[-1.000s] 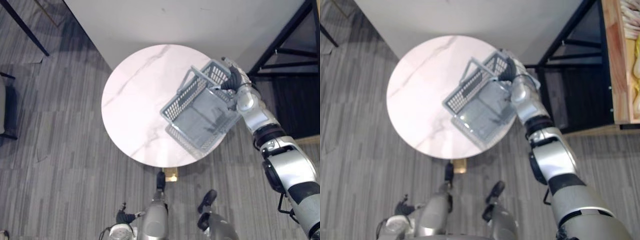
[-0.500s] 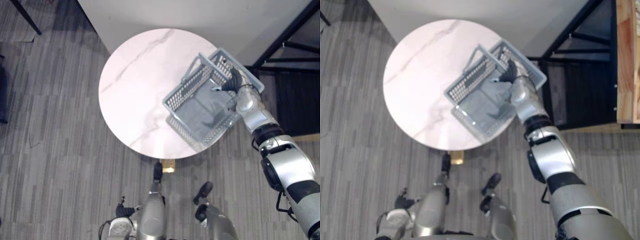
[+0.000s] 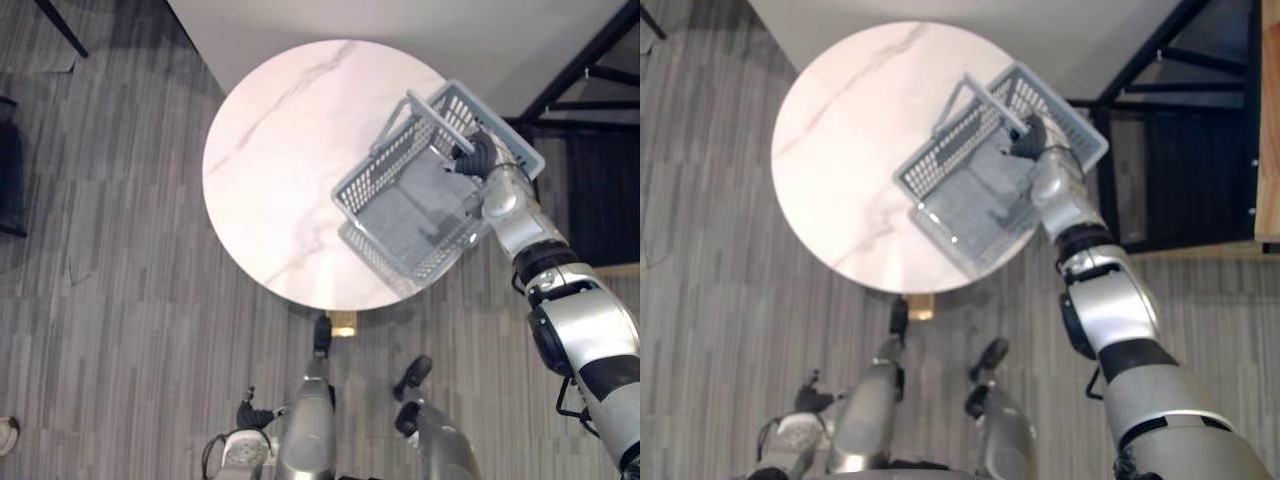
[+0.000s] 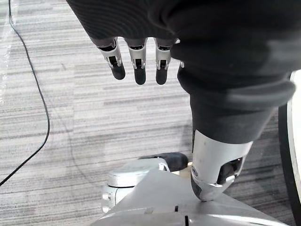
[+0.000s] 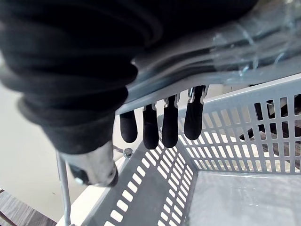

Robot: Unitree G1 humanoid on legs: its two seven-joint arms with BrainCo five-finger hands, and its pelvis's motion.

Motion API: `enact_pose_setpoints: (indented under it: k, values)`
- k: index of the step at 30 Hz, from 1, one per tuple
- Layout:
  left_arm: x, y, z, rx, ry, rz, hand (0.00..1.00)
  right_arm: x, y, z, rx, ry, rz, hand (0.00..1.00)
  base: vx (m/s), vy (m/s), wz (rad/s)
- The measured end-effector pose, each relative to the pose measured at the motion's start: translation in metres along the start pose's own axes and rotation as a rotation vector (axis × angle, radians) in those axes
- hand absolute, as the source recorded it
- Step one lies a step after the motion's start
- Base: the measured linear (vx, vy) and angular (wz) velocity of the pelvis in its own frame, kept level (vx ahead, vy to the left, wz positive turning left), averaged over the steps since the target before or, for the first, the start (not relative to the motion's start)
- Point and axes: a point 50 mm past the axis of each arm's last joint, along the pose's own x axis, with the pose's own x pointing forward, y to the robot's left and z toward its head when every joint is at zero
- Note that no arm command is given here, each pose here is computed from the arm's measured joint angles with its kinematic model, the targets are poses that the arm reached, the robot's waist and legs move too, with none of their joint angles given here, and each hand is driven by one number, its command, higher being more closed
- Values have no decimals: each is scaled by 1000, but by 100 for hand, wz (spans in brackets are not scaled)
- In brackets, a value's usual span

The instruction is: Pick vegetable in the basket

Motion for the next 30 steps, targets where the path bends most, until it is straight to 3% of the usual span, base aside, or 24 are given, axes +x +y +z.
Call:
enact_pose_setpoints:
  k: [14, 17, 23, 30]
  values:
    - [0, -4, 4, 28, -18, -20, 0, -1, -9, -15, -12, 47, -17, 100, 5, 2, 3]
    - [0, -5, 4, 29, -13, -21, 0, -2, -3, -9, -85, 5, 6, 100, 25, -12, -16]
    - [0, -6, 3, 7, 2, -18, 0, -16, 21, 29, -369, -281, 121, 100, 40, -16, -18]
    - [-5, 4, -20, 47, 87, 0, 0, -58, 49, 52, -478, -594, 304, 100, 44, -25, -18]
